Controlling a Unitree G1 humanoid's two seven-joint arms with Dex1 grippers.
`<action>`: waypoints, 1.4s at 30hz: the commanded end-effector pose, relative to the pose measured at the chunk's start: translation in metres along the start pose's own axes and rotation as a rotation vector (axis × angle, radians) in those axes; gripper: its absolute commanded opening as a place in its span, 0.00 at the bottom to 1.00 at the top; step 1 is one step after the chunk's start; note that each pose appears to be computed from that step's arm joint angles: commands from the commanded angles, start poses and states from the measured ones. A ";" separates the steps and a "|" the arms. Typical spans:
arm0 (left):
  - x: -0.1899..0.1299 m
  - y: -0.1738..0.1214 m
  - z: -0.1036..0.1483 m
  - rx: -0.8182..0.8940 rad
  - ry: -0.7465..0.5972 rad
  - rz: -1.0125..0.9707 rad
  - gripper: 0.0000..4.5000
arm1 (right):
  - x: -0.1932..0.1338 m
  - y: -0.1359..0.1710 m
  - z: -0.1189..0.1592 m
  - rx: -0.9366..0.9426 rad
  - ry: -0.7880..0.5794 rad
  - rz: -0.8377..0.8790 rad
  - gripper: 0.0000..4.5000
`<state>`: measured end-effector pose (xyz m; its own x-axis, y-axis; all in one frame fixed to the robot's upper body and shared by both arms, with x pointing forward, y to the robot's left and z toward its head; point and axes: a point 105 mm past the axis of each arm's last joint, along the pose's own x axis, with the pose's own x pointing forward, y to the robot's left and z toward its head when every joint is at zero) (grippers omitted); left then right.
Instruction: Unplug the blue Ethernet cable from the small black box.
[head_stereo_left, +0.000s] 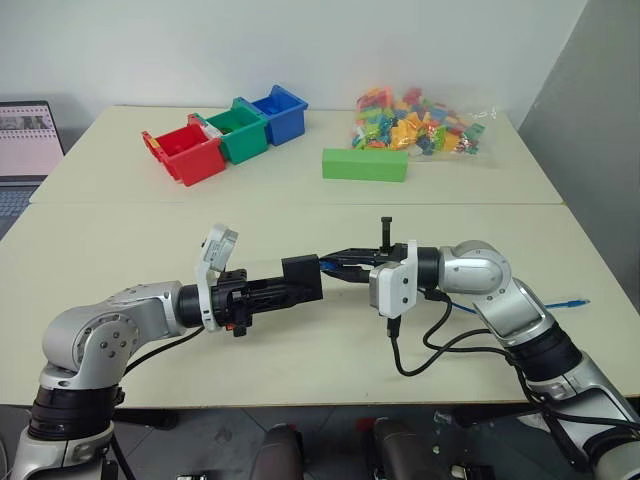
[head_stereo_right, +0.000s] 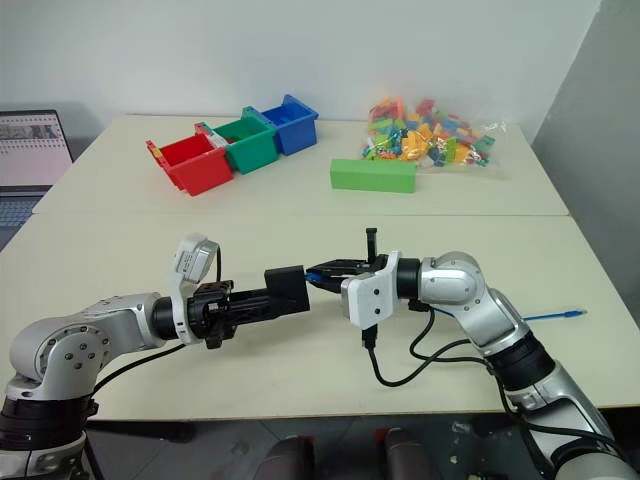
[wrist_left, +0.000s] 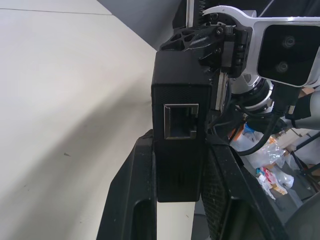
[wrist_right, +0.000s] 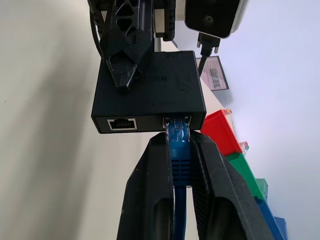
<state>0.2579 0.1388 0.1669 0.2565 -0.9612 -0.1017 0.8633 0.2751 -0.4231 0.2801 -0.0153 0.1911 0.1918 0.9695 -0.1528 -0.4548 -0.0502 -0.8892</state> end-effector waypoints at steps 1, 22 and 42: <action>0.000 -0.004 0.000 0.044 0.023 -0.007 0.18 | -0.002 -0.005 0.022 -0.040 -0.071 -0.008 0.12; -0.005 -0.010 -0.005 0.180 0.058 -0.134 0.18 | -0.021 0.003 0.019 1.190 -0.147 0.117 0.48; -0.006 -0.007 -0.010 0.199 0.069 -0.141 0.18 | -0.006 0.007 0.014 1.307 -0.196 0.165 0.48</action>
<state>0.2476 0.1444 0.1584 0.1151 -0.9851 -0.1276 0.9495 0.1468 -0.2774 0.2656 -0.0173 0.1798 -0.0072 0.9965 -0.0827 -0.9699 0.0132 0.2431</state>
